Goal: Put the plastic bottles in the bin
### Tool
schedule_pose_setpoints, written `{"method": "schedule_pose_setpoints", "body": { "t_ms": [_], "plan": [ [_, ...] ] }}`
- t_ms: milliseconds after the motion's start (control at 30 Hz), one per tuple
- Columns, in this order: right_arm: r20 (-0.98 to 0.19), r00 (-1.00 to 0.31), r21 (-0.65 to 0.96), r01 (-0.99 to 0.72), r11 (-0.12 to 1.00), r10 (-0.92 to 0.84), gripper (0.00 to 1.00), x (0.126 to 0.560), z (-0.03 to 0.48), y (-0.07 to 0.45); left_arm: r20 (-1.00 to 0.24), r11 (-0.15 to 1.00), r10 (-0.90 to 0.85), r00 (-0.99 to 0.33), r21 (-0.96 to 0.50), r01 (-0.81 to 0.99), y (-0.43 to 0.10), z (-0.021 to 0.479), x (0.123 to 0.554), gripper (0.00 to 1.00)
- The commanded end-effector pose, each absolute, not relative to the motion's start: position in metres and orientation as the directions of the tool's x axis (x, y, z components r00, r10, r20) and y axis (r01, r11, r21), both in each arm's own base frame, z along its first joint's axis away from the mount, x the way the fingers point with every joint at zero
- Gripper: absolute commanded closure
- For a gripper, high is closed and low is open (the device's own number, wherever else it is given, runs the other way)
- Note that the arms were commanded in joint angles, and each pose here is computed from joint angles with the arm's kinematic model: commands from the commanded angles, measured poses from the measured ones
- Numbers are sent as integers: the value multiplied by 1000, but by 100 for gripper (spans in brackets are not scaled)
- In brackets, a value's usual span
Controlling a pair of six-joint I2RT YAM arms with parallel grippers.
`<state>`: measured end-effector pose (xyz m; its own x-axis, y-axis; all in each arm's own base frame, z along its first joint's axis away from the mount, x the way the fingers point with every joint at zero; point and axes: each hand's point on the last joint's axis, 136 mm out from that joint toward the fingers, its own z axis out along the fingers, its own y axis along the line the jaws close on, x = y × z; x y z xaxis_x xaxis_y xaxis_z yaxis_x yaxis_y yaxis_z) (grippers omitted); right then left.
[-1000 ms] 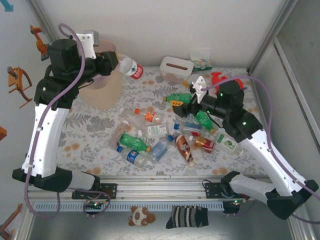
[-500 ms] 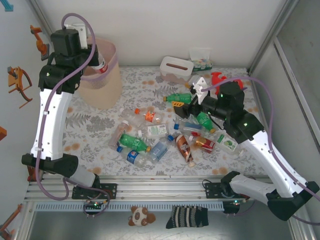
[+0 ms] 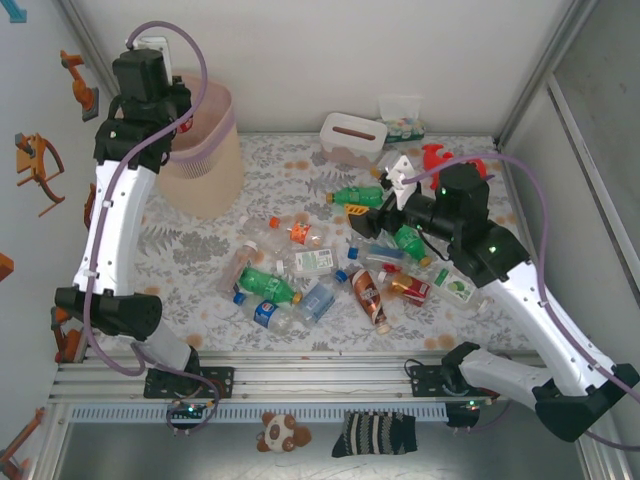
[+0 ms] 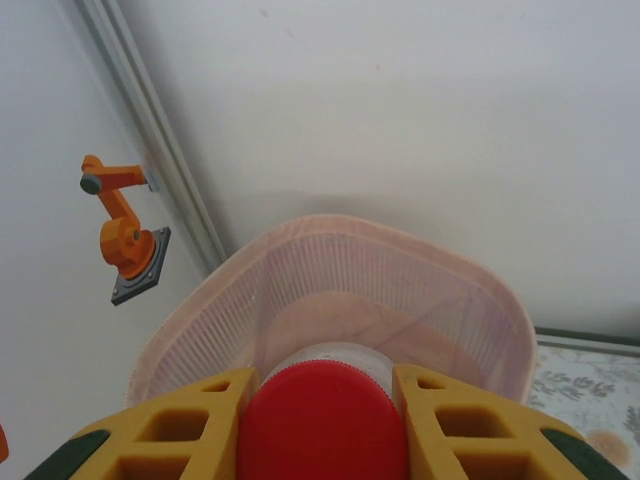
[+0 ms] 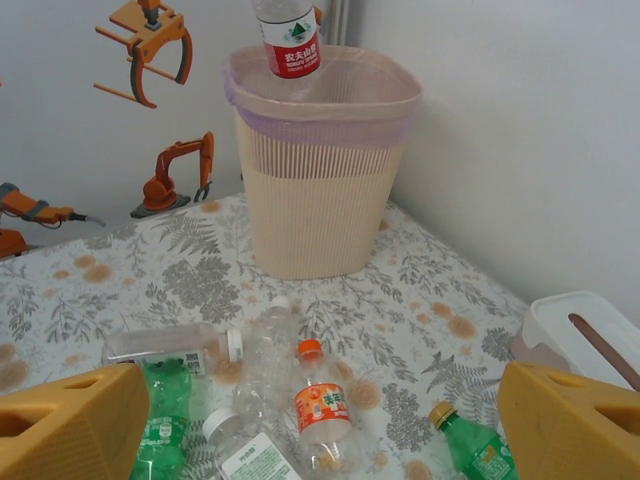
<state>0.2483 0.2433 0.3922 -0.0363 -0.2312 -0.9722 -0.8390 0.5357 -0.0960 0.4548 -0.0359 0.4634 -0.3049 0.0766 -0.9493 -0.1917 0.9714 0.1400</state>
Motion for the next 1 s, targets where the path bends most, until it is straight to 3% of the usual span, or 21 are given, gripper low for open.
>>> {"method": "schedule_pose_setpoints", "body": {
  "t_ms": [0,500,967],
  "plan": [
    [-976,9,-128,-833,538,-218,11,240,411,237,-954,967,49,-296,120,-226,-31,454,472,81],
    [-970,-19,-121,-822,557,-240,12,229,399,225,-881,985,-87,-465,-7,-171,-45,350,544,84],
    [-965,-45,-112,-820,562,-258,12,232,387,225,-675,981,-190,-713,-150,-120,-64,223,575,89]
  ]
}}
